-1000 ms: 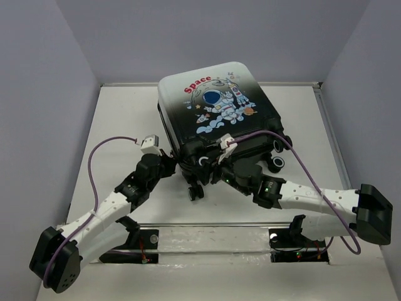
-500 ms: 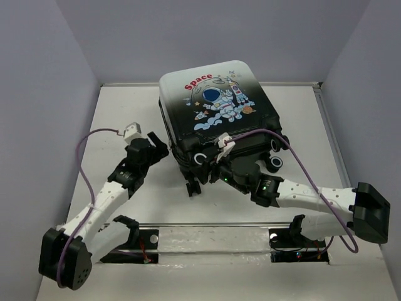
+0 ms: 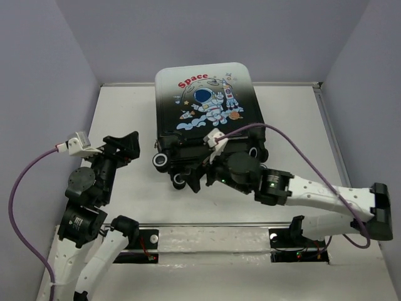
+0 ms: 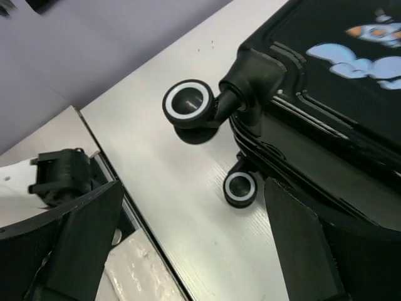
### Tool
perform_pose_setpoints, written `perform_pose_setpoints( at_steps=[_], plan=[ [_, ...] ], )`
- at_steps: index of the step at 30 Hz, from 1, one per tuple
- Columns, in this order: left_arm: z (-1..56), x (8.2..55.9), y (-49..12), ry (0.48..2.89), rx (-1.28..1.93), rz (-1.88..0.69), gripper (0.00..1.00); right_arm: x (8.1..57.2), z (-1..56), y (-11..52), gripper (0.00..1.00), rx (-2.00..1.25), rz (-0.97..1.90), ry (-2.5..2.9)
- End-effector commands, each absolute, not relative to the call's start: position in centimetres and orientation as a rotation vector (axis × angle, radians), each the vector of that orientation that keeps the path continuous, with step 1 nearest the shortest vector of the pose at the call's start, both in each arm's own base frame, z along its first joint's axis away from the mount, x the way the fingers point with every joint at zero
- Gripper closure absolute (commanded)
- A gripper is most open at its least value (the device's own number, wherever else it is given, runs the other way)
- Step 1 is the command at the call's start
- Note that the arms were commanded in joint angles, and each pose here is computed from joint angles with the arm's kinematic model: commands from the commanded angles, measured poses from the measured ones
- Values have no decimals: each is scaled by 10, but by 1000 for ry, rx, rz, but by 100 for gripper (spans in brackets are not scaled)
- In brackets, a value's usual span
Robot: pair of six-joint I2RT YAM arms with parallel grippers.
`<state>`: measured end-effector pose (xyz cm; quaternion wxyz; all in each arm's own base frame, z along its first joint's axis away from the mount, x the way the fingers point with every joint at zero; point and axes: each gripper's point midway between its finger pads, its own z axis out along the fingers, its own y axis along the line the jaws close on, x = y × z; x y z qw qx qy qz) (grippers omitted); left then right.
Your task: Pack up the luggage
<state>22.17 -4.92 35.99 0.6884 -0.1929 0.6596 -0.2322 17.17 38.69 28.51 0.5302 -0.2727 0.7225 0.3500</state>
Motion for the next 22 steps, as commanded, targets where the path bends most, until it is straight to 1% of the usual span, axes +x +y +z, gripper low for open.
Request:
perform_pose_setpoints(
  at_steps=[1, 3, 5, 6, 7, 9, 10, 11, 15, 17, 19, 22],
  plan=[
    [348, 202, -69, 1534, -283, -598, 1, 160, 349, 315, 0, -589, 832, 1600],
    [357, 193, -70, 1500, -261, -629, 1, 161, 366, 284, 0, -522, 800, 1549],
    [366, 188, -70, 1478, -247, -643, 1, 163, 387, 233, 0, -383, 764, 1481],
    [368, 187, -70, 1474, -242, -644, 1, 159, 393, 220, 0, -359, 785, 1452],
    [372, 185, -72, 1467, -227, -651, 1, 160, 401, 187, 0, -254, 770, 1417],
    [376, 184, -73, 1461, -215, -660, 1, 165, 400, 151, 0, -131, 728, 1397],
    [376, 184, -74, 1458, -210, -661, 1, 166, 390, 141, 0, -99, 707, 1402],
    [375, 185, -74, 1456, -211, -658, 1, 166, 390, 114, 0, 5, 707, 1379],
    [371, 191, -80, 1449, -193, -676, 1, 168, 361, 91, 0, 109, 690, 1382],
    [366, 195, -86, 1462, -178, -691, 1, 171, 349, 90, 0, 122, 663, 1399],
    [362, 198, -90, 1467, -168, -699, 1, 173, 348, 92, 0, 122, 645, 1409],
    [363, 204, -90, 1470, -181, -698, 1, 173, 367, 93, 0, 102, 628, 1399]
  ],
)
